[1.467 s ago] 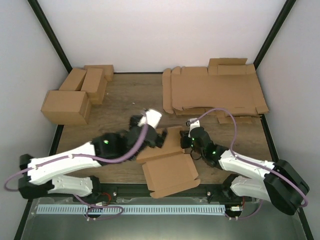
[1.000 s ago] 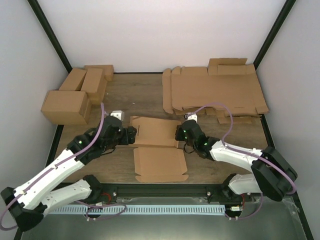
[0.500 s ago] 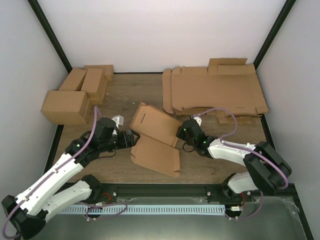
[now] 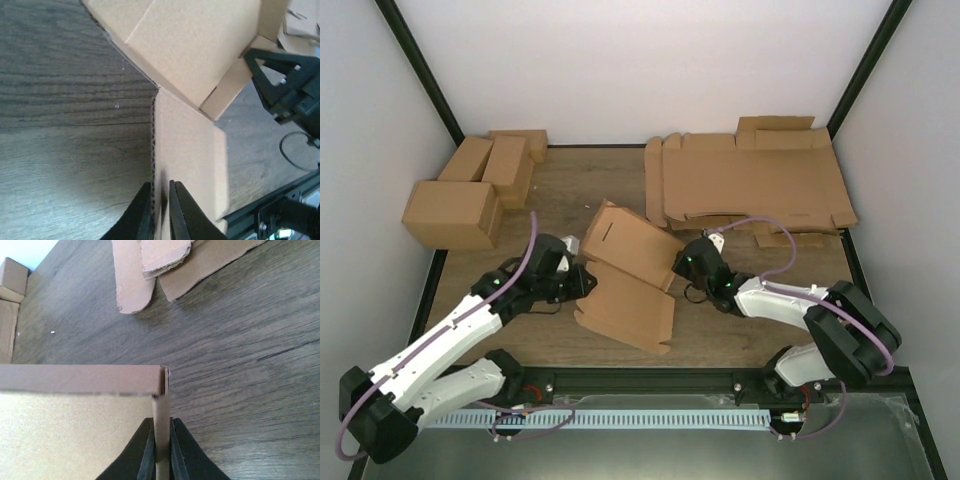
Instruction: Fold the paper box
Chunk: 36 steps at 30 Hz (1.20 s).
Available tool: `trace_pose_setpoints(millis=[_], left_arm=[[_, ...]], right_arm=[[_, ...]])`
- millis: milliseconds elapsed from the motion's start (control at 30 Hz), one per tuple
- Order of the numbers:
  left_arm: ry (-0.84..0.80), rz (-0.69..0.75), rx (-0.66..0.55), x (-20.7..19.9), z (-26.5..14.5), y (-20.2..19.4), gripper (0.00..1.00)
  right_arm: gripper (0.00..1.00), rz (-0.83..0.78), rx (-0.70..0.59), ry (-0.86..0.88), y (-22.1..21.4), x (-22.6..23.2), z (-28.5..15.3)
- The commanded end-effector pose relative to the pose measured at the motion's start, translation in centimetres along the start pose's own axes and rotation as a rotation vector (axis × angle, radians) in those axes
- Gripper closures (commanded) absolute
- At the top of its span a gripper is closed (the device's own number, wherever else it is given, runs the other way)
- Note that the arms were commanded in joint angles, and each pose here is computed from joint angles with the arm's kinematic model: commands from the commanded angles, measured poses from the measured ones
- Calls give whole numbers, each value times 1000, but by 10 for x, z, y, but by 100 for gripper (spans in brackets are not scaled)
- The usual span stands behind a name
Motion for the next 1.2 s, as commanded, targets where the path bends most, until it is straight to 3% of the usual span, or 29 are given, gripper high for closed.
trace_pose_setpoints(millis=[0,133,267,400,533,700,967,1167], left_arm=[[37,75,-13,-2,1,15,96],[135,234,-13,-1,-9,34,96],[226,395,55,-2,-23,49,96],[323,463,143,7,-25,53,96],[381,512,190,6,-31,66,96],[447,563,205,-2,-37,85,96],[446,659,242,-13,-24,75,96],[399,700,258,-14,-11,64,96]], right_arm=[[89,9,-33,84,9,14,-8],[54,-17,23,129,0,20,-12],[40,-99,100,176,-11,25,-24],[24,-205,195,195,-23,31,-38],[22,-270,278,242,-31,39,-52],[23,-217,308,336,-18,46,-66],[27,-155,309,461,20,67,-78],[35,-148,289,500,49,88,-74]])
Point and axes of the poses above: each gripper's point midway between its finger pads, its own z axis out along the fingers, its own x axis along the line the jaws close on, y = z × x, the point moved 1 cm from there along -z, back along the fingers, and after that the axes turned 11 degrees about z, right-handed, at the moved point
